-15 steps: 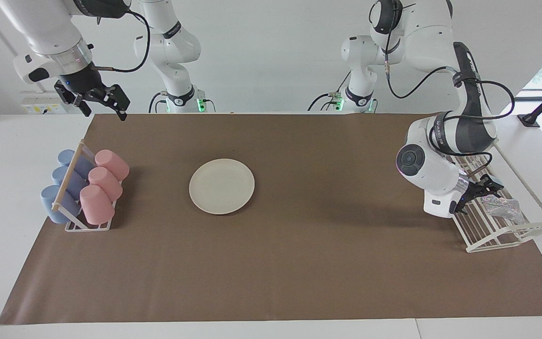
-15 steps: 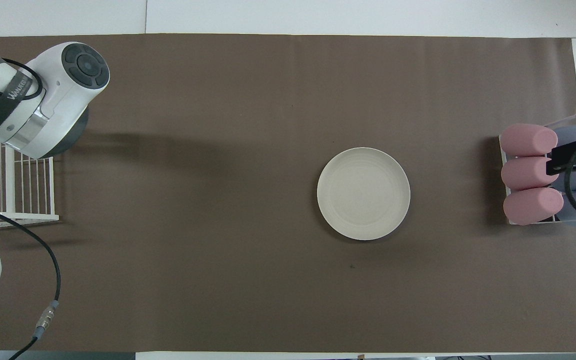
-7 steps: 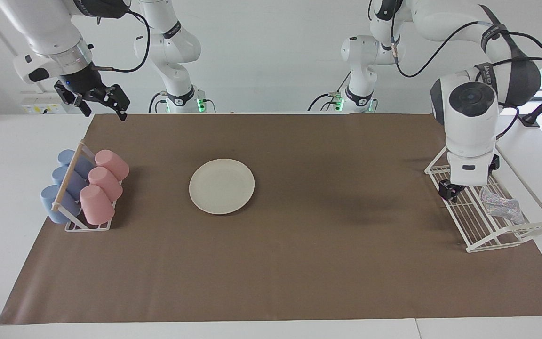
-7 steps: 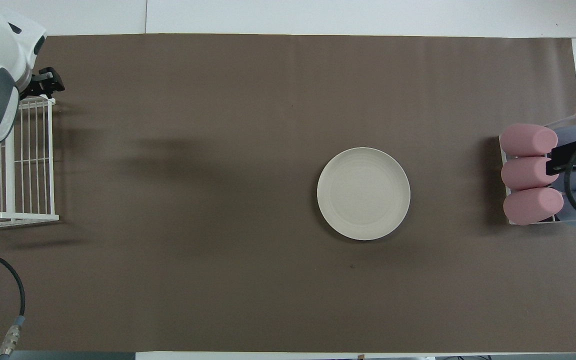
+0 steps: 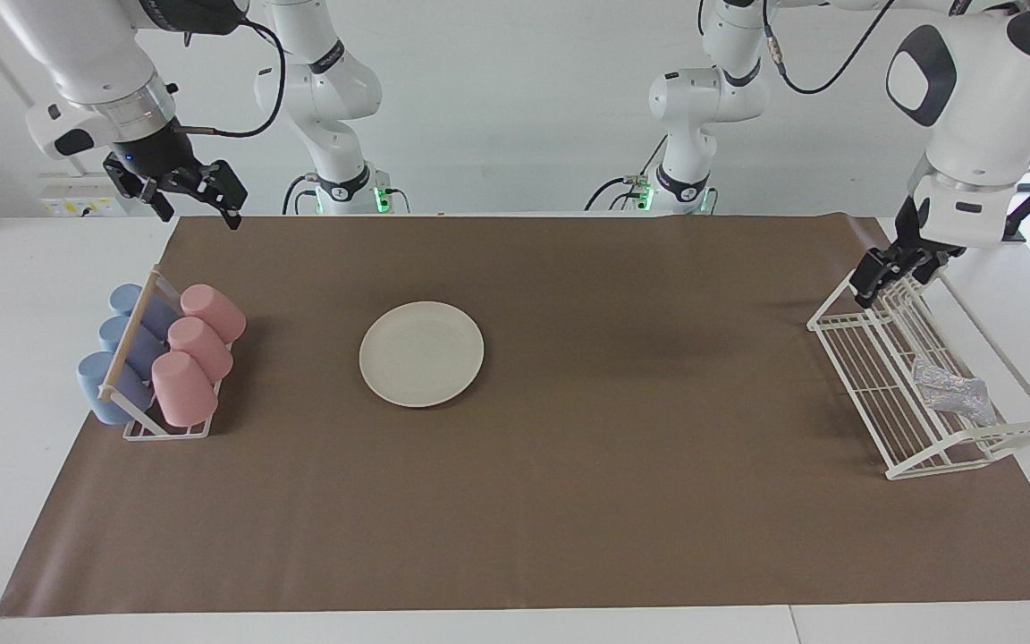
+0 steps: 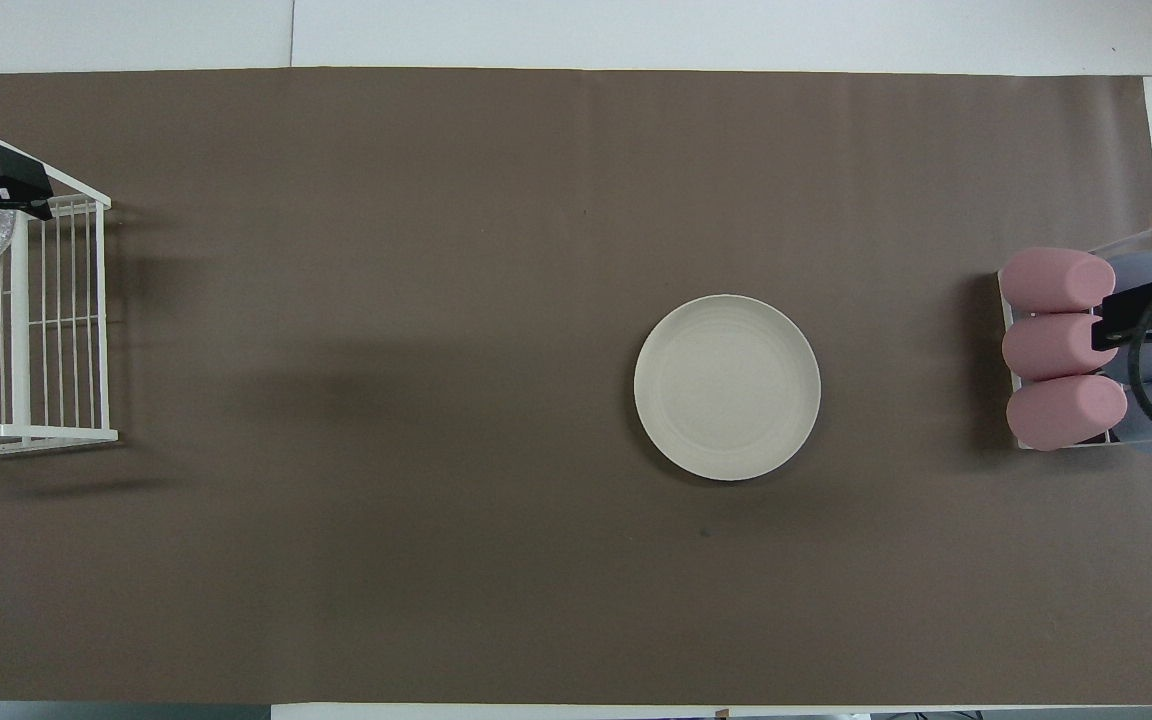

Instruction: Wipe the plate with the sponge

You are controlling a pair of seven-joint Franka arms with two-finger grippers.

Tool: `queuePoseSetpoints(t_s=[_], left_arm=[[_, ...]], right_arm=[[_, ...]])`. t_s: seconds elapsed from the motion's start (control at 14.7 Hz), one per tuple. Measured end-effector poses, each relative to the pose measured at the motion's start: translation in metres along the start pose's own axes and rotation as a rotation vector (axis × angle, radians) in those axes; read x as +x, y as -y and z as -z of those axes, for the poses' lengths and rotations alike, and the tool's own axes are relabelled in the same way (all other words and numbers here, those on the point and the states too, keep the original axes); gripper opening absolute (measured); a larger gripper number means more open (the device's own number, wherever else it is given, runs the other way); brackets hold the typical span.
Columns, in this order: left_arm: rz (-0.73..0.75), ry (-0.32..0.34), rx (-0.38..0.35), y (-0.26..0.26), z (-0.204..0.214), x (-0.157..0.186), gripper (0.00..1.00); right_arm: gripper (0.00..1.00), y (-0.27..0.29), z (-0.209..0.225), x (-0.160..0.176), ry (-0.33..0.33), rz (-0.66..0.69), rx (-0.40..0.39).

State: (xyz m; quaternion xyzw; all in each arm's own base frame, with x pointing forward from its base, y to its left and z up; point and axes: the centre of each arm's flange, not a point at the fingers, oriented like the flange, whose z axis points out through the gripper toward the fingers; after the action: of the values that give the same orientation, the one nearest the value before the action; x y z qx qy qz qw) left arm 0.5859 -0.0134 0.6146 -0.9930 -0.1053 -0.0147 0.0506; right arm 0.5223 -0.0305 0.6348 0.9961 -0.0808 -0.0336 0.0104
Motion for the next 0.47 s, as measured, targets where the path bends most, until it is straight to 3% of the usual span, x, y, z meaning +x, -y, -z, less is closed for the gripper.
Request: queuePoseSetpoints(t_s=[0.2, 0.47], left_arm=[[-0.101, 0.092, -0.059, -0.005, 0.004, -0.022, 1.00], [-0.132, 0.114, -0.092, -0.013, -0.012, -0.026, 1.00]], right_arm=[[1.00, 0.000, 0.000, 0.000, 0.000, 0.000, 0.000], [1.00, 0.000, 0.000, 0.000, 0.000, 0.000, 0.000]])
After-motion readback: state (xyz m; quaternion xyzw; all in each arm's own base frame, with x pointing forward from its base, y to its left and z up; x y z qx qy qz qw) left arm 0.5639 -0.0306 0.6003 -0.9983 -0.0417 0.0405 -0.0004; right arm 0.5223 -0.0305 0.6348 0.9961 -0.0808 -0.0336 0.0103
